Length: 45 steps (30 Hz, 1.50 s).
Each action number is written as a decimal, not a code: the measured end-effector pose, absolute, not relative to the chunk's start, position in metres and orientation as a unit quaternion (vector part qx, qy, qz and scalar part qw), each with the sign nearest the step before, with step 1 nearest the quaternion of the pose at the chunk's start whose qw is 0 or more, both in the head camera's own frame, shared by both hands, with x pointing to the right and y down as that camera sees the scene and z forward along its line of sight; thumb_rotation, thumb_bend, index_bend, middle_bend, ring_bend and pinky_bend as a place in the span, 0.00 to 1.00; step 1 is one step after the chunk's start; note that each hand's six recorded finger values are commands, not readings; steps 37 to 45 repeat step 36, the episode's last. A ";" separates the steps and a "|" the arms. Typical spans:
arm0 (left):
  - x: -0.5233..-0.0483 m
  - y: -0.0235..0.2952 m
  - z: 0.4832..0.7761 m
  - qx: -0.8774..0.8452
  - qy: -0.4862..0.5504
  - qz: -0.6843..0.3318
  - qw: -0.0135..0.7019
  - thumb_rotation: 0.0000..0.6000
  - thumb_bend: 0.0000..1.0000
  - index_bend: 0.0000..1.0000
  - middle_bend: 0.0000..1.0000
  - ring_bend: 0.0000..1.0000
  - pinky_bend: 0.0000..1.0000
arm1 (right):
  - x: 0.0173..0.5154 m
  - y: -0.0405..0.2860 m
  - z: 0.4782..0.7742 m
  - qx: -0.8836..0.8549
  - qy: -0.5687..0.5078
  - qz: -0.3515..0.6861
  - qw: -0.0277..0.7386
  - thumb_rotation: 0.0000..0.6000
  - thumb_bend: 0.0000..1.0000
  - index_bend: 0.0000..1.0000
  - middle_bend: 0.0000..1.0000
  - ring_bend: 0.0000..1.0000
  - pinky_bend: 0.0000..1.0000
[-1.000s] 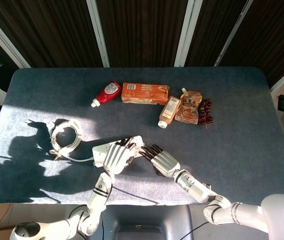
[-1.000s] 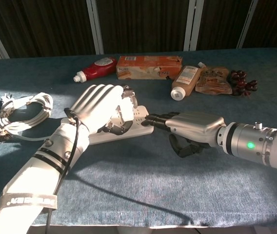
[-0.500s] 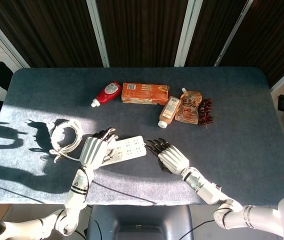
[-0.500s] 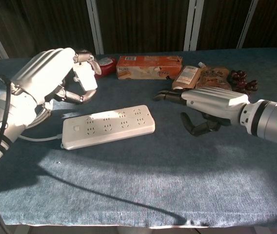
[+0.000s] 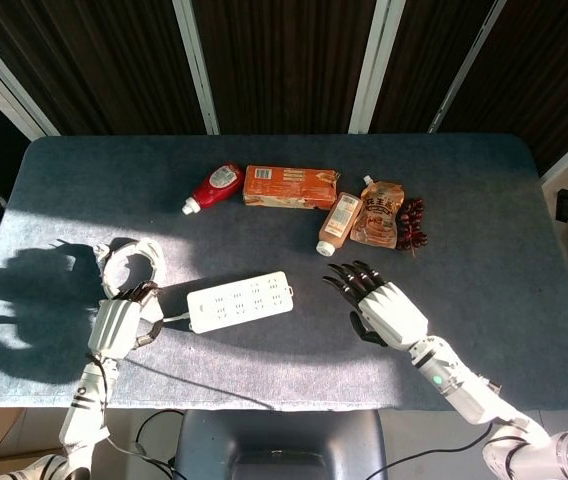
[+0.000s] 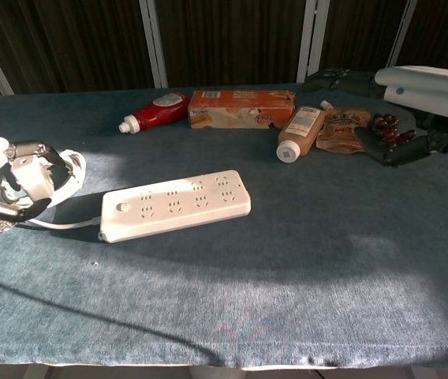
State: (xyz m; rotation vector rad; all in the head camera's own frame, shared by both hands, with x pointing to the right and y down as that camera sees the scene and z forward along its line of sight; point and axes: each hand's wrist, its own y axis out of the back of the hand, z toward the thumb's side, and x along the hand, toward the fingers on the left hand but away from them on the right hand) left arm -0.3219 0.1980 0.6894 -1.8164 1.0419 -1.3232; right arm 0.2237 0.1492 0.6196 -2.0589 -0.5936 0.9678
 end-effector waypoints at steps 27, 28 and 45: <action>-0.420 0.245 0.614 -0.661 0.412 -0.526 0.342 1.00 0.41 0.00 0.00 0.00 0.21 | 0.377 0.195 0.536 -0.675 -0.325 0.525 0.404 1.00 0.37 0.00 0.00 0.00 0.00; -0.429 0.250 0.602 -0.657 0.411 -0.527 0.349 1.00 0.42 0.00 0.00 0.00 0.21 | 0.389 0.202 0.531 -0.659 -0.341 0.536 0.404 1.00 0.36 0.00 0.00 0.00 0.00; -0.448 0.277 0.573 -0.663 0.377 -0.547 0.344 1.00 0.42 0.00 0.00 0.00 0.19 | 0.459 0.252 0.512 -0.556 -0.403 0.606 0.401 1.00 0.33 0.00 0.00 0.00 0.00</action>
